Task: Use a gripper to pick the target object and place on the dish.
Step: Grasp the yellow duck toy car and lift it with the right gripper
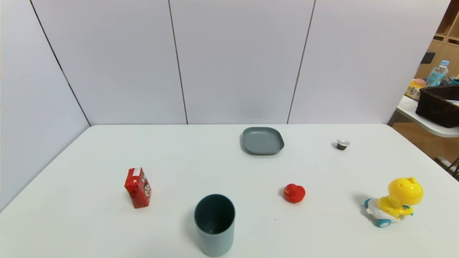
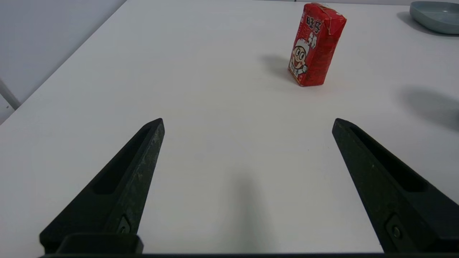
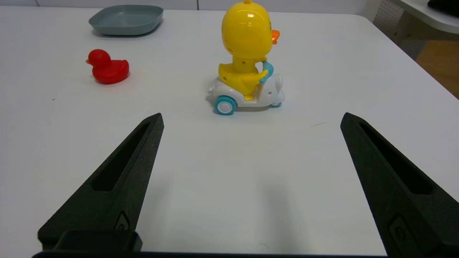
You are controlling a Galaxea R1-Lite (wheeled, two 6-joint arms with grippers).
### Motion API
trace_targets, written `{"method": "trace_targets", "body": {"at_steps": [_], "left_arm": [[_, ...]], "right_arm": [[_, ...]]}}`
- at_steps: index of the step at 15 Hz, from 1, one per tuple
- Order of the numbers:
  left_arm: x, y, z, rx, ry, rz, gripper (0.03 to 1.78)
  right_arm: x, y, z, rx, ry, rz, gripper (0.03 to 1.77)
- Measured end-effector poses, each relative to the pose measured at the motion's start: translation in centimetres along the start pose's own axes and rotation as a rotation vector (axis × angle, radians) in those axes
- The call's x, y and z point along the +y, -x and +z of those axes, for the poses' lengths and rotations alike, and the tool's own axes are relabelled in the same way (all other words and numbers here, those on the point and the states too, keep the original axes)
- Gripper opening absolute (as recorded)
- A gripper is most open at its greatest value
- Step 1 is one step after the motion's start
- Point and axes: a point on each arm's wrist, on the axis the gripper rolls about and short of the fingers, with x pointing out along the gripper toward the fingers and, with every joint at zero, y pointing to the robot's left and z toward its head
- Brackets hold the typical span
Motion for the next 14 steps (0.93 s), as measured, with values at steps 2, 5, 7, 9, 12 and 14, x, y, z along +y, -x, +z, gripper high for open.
{"method": "trace_targets", "body": {"at_steps": [2,5,7,9,12,14], "left_arm": [[0.0,0.0,0.0,0.0,0.0,0.0,1.69],[0.0,0.0,0.0,0.0,0.0,0.001,1.69],[0.0,0.0,0.0,0.0,0.0,0.0,1.69],[0.0,0.0,0.0,0.0,0.0,0.001,1.69],[0.0,0.0,0.0,0.0,0.0,0.001,1.69],[0.0,0.0,0.0,0.0,0.0,0.001,1.69]], "right_arm": [[0.0,0.0,0.0,0.0,-0.001,0.0,1.71],[-0.01,-0.03,0.01,0.005,-0.012,-0.005,1.71],[-0.04,-0.13,0.05,0.017,-0.025,-0.016,1.71],[-0.06,-0.29,0.1,0.038,-0.029,-0.02,1.71],[-0.06,-0.65,0.18,0.085,-0.028,-0.02,1.71],[-0.06,-0.87,0.2,0.116,-0.021,-0.017,1.71]]}}
